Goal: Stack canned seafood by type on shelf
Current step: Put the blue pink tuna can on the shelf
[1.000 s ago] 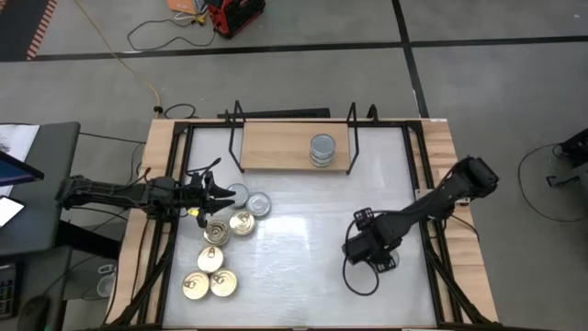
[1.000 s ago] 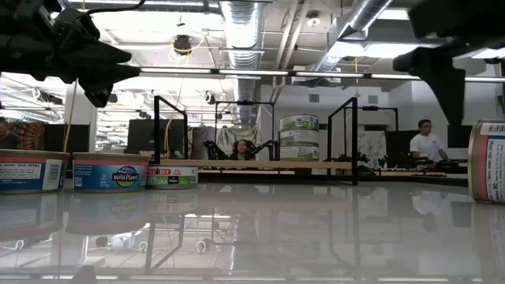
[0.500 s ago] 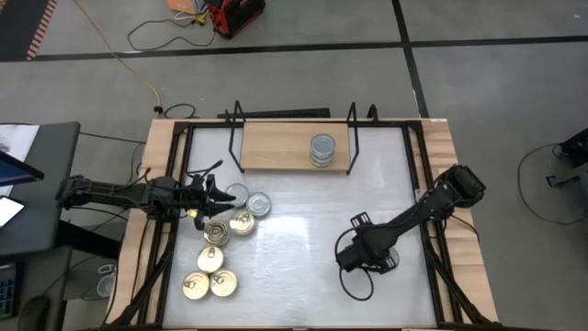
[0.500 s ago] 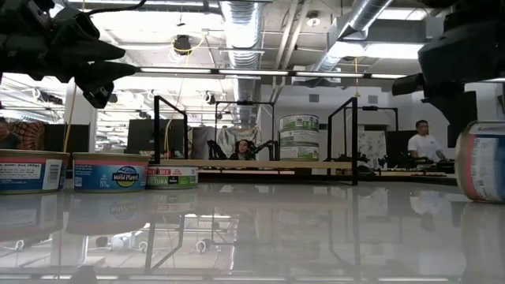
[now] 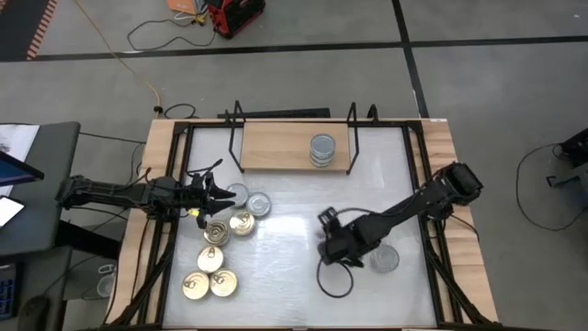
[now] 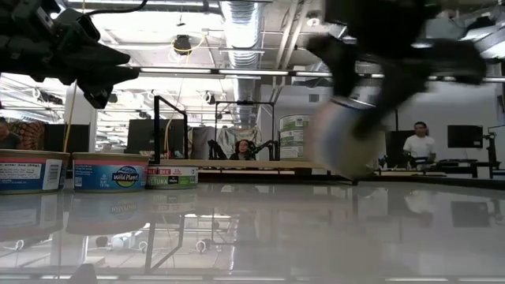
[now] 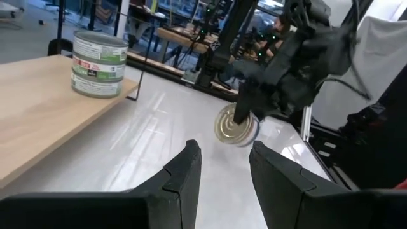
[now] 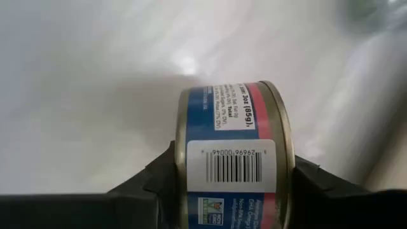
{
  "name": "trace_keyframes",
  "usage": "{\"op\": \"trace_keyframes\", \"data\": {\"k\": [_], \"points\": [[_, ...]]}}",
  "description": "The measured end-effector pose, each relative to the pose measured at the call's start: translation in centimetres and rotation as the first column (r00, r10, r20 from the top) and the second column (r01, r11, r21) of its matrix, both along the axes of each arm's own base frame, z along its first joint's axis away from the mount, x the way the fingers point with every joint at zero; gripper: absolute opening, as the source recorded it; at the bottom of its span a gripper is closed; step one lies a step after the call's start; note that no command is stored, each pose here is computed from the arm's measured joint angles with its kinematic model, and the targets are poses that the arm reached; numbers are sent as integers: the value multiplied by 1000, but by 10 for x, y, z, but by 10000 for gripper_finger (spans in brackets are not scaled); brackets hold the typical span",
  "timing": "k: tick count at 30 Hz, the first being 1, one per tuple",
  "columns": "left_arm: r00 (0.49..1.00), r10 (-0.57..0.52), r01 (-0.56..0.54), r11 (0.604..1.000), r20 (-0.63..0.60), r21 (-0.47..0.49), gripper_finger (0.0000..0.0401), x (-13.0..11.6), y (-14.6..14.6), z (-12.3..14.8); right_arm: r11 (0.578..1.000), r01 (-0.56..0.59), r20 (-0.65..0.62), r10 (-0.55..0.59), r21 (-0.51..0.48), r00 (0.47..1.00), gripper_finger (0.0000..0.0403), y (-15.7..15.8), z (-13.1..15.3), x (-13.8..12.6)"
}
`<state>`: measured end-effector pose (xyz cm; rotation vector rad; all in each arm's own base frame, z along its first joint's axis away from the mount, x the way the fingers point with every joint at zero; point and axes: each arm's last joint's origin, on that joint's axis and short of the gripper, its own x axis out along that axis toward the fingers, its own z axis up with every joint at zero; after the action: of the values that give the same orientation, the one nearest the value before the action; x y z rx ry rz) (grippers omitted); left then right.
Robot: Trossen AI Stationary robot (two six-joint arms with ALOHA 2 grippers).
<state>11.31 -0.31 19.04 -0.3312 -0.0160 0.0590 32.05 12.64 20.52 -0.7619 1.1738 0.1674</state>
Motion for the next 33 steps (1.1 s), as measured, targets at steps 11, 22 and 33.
{"op": "trace_keyframes", "data": {"k": [11,22,33], "points": [[1000,-14,13,1000,26,22,126,0,0,3,972,87,447,21,-220,894,212,-87,18,76],[972,-208,186,966,111,179,126,-1,-12,12,918,268,569,-59,-292,820,221,-174,-14,124],[973,-187,154,963,137,220,126,-1,-12,15,869,316,536,-71,-380,841,236,-190,-40,165]]}}
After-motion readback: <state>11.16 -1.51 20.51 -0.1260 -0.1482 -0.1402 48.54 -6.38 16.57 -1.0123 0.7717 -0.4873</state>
